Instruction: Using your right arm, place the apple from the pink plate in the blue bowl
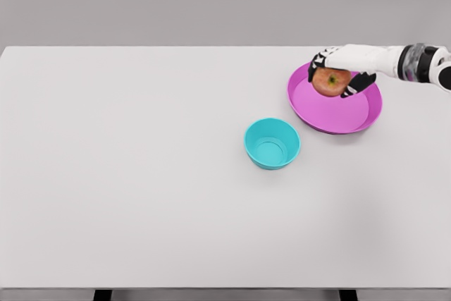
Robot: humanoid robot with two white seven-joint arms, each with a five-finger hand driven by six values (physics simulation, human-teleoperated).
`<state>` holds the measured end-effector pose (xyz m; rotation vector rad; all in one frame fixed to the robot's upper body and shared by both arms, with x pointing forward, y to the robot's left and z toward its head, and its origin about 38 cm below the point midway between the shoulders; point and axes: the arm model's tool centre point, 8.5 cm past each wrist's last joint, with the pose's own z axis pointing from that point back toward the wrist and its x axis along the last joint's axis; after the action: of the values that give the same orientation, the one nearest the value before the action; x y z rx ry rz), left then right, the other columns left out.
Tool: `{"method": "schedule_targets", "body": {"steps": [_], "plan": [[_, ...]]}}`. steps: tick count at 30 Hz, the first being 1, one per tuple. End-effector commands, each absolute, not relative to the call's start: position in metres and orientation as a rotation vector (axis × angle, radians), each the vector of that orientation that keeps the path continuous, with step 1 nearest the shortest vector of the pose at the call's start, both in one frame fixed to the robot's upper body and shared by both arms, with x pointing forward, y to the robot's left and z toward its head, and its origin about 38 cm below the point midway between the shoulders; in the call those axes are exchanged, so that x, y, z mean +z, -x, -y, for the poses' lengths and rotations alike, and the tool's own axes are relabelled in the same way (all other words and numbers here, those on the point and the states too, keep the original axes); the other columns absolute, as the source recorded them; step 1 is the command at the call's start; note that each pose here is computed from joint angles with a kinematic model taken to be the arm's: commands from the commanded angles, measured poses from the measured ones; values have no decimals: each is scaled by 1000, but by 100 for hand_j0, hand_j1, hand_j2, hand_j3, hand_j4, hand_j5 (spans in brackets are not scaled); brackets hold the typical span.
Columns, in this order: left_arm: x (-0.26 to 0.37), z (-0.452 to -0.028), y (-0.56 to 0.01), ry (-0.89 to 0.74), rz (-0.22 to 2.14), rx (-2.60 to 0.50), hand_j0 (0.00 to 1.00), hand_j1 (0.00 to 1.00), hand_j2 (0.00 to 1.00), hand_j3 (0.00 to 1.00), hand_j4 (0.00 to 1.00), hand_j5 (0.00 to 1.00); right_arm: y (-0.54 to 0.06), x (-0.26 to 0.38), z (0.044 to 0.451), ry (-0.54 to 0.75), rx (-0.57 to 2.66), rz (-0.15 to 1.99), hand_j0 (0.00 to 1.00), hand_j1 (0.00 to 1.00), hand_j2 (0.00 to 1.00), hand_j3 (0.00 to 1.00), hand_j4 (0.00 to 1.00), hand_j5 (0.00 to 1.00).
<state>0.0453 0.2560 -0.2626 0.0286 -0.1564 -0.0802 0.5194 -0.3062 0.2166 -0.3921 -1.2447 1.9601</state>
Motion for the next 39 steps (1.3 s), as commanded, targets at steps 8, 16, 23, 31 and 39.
{"method": "schedule_targets", "body": {"steps": [8,16,23,31,39], "plan": [[-263,-256,-45,-28,156,-80,100,100,100,100,100,100,-485,262,264,409,2169,1420,46,46,46,46,46,46],[-263,-256,-45,-28,156,-80,100,100,100,100,100,100,-449,256,245,361,2277,1462,46,46,46,46,46,46],[-263,-256,-45,-28,156,-80,100,100,100,100,100,100,-429,256,221,309,2338,1526,46,46,46,46,46,46],[-263,-256,-45,-28,156,-80,100,100,100,100,100,100,-418,238,213,241,2347,1526,47,47,47,47,47,47],[-263,-256,-45,-28,156,-80,100,100,100,100,100,100,-413,221,211,198,2353,1497,48,48,48,48,48,48]]}}
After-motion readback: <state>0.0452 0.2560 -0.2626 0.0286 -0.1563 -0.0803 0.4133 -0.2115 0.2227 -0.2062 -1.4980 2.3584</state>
